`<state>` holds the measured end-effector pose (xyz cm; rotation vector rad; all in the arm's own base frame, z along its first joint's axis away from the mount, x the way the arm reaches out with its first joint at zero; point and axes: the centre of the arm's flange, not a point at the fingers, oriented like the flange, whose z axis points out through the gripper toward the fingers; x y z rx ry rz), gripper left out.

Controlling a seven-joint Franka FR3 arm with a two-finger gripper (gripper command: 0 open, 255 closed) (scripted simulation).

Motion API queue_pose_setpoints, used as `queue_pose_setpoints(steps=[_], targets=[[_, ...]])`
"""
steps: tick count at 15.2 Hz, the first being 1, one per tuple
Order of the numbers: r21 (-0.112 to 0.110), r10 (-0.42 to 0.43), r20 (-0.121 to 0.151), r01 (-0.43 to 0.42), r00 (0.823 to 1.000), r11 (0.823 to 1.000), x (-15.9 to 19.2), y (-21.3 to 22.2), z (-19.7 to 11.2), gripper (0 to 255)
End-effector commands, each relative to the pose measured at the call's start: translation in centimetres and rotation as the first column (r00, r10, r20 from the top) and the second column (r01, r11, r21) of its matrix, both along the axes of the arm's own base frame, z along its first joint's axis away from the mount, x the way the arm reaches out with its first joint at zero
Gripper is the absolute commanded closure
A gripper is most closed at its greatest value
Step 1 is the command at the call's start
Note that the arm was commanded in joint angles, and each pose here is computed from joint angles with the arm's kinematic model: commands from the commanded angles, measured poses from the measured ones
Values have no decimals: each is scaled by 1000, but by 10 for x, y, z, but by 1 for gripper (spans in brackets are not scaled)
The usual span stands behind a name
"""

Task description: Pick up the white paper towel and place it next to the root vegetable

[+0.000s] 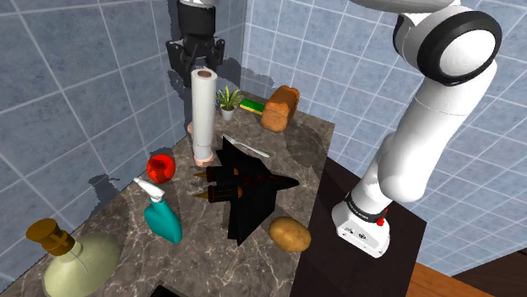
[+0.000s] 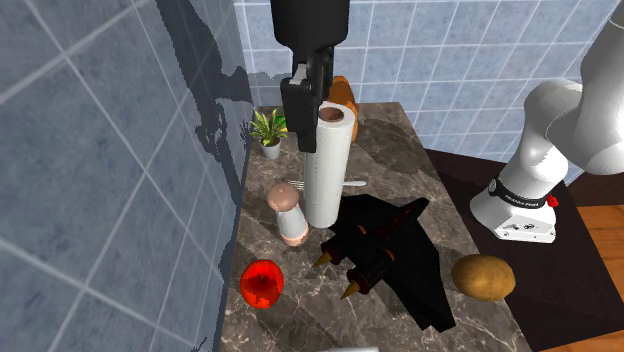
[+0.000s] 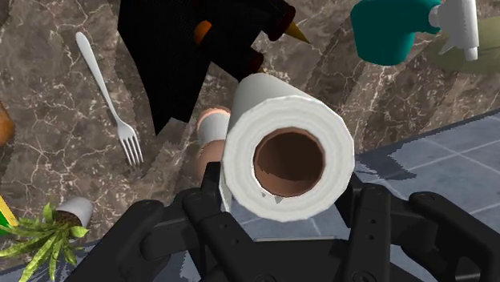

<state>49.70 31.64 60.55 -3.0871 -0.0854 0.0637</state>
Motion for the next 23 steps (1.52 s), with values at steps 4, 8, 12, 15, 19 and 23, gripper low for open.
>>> queue_pose_setpoints(steps=[4, 8, 12, 15, 19, 23], targets=[[-1, -1, 0, 1, 1000, 1000, -63, 16, 17, 255], [-1, -1, 0, 1, 1000, 1000, -112, 29, 30, 255], [-1, -1, 0, 1, 1000, 1000, -162, 43, 43, 255], [-1, -1, 0, 1, 1000, 1000, -199, 53, 53, 255], [-1, -1, 0, 1, 1000, 1000, -248, 66, 65, 255], [-1, -1, 0, 1, 1000, 1000, -298, 79, 78, 255]])
